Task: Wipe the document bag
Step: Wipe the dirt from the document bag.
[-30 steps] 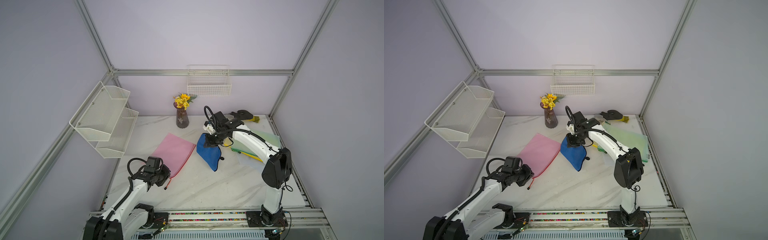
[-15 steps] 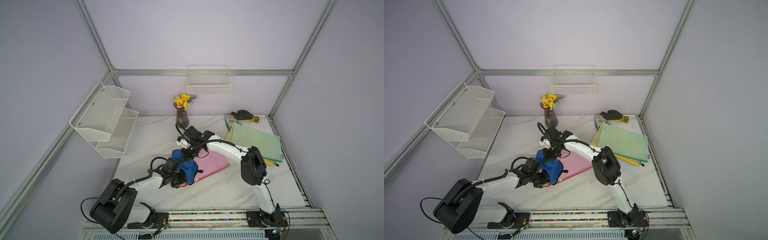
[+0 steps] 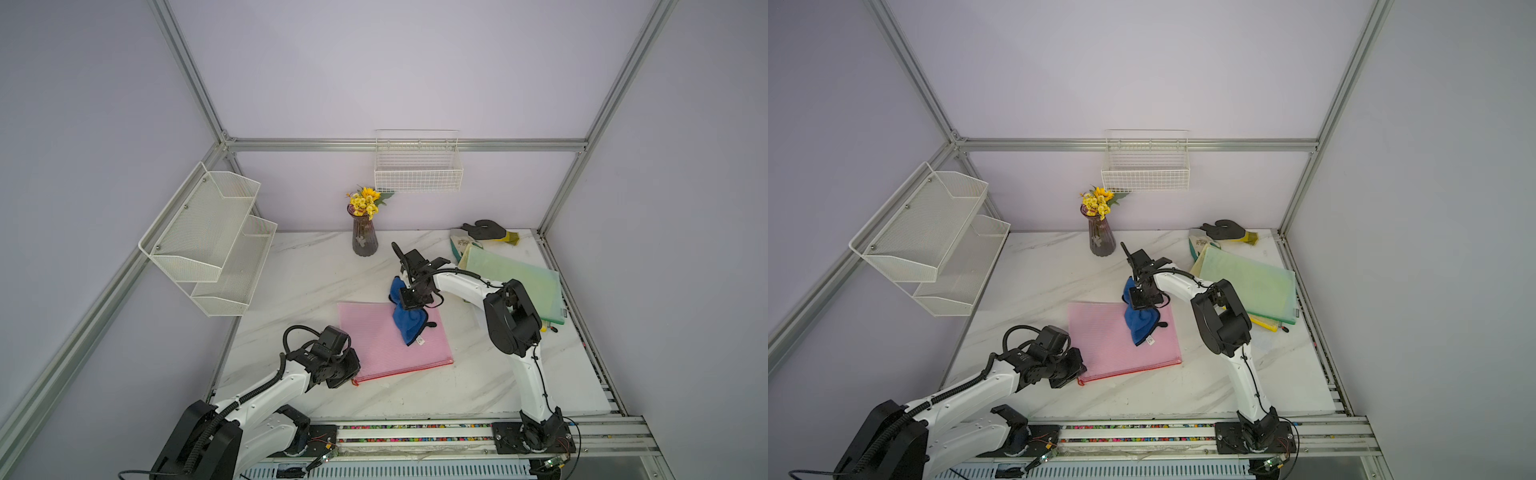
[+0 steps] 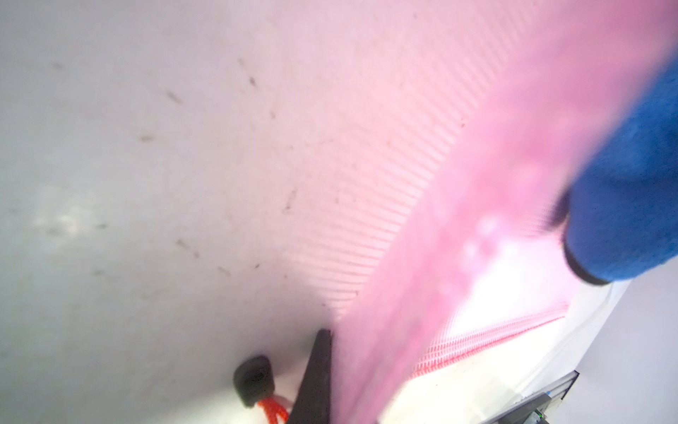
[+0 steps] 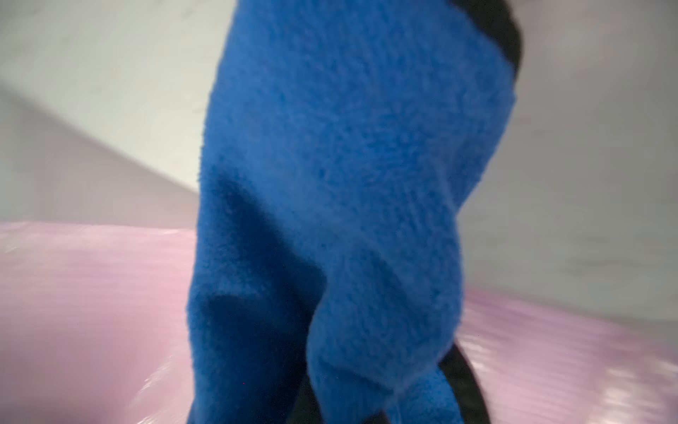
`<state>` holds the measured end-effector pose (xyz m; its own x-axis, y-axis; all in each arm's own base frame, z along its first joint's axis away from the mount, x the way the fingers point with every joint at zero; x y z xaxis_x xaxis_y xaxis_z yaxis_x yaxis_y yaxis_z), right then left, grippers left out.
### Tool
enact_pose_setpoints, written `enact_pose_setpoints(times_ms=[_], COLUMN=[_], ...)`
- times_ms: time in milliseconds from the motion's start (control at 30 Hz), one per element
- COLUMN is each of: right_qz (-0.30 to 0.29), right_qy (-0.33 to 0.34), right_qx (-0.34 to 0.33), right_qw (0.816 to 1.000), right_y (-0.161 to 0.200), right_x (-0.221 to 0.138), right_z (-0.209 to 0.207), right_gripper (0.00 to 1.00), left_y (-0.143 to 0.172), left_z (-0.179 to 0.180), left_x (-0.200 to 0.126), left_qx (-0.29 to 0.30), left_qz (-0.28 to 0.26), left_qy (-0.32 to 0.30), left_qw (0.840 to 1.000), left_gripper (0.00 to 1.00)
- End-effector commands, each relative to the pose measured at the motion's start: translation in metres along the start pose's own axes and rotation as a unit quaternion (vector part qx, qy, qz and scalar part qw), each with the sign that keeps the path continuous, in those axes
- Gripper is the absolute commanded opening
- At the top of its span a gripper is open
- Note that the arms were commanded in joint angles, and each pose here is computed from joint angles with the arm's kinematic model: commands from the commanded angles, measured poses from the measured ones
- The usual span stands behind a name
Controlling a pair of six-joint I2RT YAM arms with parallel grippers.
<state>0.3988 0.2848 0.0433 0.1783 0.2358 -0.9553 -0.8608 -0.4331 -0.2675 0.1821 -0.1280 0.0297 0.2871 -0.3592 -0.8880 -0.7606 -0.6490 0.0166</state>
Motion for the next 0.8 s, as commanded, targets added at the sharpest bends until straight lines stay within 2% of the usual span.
enact_pose_setpoints(times_ms=[0,67,133,233,300,367,433,533,633,700,767], right_qz=[0.064,0.052,0.052,0.029,0.028,0.062,0.099,0.124,0.112,0.104,0.1], right_qy=[0.114,0.041,-0.073,-0.252,-0.301,-0.323,-0.284,-0.202,-0.079,0.005,0.068], right_qx=[-0.064,-0.119,-0.151,-0.149,-0.126,-0.11,-0.1,-0.033,0.023,0.044,0.039], right_qw=[0.989,0.991,0.984,0.956,0.945,0.938,0.948,0.971,0.99,0.994,0.992], right_y=[0.037,0.037,0.043,0.039,0.036,0.042,0.056,0.074,0.083,0.089,0.091], right_x=[-0.008,-0.022,-0.04,-0.067,-0.063,-0.048,-0.026,-0.004,-0.011,-0.022,-0.034], right_z=[-0.027,0.023,0.087,0.173,0.201,0.212,0.202,0.135,0.045,-0.014,-0.049], right_gripper=[0.0,0.0,0.0,0.0,0.0,0.0,0.0,0.0,0.0,0.0,0.0], left_y=[-0.004,-0.01,-0.016,-0.024,-0.027,-0.031,-0.035,-0.036,-0.031,-0.024,-0.018], left_z=[0.041,0.037,0.027,0.017,0.009,0.002,-0.002,-0.001,0.004,0.008,0.014], left_x=[-0.003,-0.002,-0.001,0.005,0.009,0.012,0.013,0.012,0.01,0.008,0.006], left_qx=[-0.024,-0.024,-0.021,-0.019,-0.016,-0.017,-0.022,-0.025,-0.024,-0.011,-0.002], left_qz=[-0.024,-0.035,-0.042,-0.04,-0.033,-0.034,-0.037,-0.038,-0.03,-0.013,0.0], left_qy=[-0.083,-0.077,-0.066,-0.066,-0.064,-0.061,-0.057,-0.059,-0.061,-0.064,-0.072], left_qw=[0.996,0.996,0.997,0.997,0.997,0.997,0.997,0.997,0.997,0.998,0.997], left_gripper=[0.0,0.0,0.0,0.0,0.0,0.0,0.0,0.0,0.0,0.0,0.0])
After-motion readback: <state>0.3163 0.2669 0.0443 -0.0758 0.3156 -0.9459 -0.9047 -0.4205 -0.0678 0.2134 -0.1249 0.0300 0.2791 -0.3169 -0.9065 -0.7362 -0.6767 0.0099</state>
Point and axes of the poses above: each gripper's point midway between its finger pads, its own x axis out along the fingers, its own z axis along the line the jaws close on, y = z × x, the point moved 1 cm from there along -x, back along the fingers, and after that the axes turned 12 degrees about -x, right-handed, at the moved point
